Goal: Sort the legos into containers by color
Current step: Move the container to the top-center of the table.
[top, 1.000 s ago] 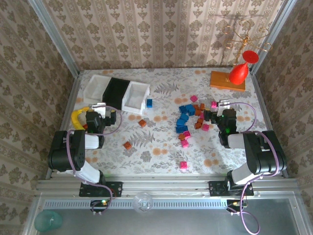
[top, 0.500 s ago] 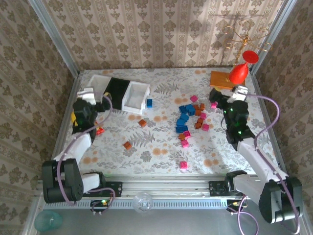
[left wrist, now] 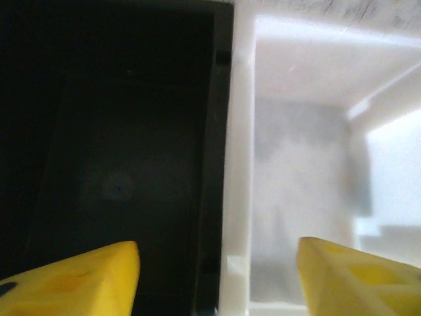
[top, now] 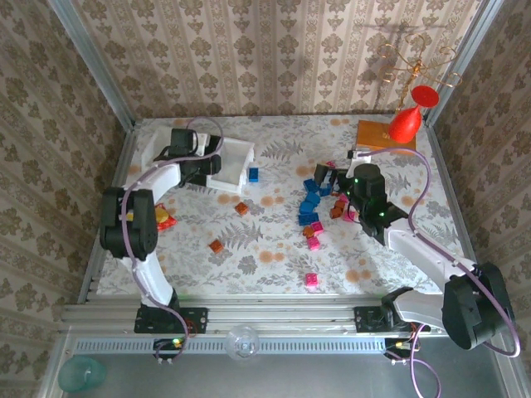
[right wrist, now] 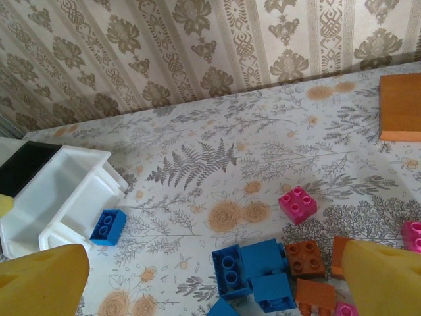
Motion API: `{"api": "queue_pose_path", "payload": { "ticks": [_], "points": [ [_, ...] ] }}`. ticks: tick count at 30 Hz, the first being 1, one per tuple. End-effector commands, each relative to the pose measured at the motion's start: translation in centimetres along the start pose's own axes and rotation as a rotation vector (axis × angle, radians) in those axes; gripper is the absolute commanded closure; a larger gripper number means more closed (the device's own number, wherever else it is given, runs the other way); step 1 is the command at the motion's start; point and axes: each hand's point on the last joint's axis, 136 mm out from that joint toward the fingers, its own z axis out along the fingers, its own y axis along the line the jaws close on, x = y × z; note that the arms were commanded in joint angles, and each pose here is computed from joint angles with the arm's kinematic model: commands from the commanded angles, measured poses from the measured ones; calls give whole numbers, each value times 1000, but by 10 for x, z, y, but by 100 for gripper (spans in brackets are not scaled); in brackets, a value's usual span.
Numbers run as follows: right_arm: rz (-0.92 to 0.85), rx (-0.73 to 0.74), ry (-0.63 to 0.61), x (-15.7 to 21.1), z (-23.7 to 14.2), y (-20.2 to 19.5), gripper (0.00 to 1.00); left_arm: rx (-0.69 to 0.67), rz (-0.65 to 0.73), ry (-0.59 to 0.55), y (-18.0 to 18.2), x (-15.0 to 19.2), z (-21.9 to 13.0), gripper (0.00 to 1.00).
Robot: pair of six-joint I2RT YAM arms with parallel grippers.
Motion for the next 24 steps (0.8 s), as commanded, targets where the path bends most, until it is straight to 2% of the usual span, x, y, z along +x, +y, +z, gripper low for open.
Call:
{"api": "queue_pose_path", "payload": {
  "ticks": [1, 8, 11, 16, 19, 24],
  "points": [
    [26, 0, 25, 14, -6, -4, 0, -19, 28, 129, -1, 17, 10, 43],
    [26, 13, 64, 31, -9, -10, 0, -162, -14, 105, 21, -8, 39, 72],
    [28, 17, 72, 36, -9, -12, 0, -203, -31, 79, 29, -28, 49, 80],
    [33, 13, 85, 39, -8, -12, 0, -181, -47, 69, 14, -61, 76, 86],
    [42, 7, 89, 40, -8, -11, 0, -171, -18, 70, -12, -77, 93, 88],
    [53, 5, 95, 42, -11, -12, 0, -155, -36, 27, -63, -95, 103, 89]
  ]
}}
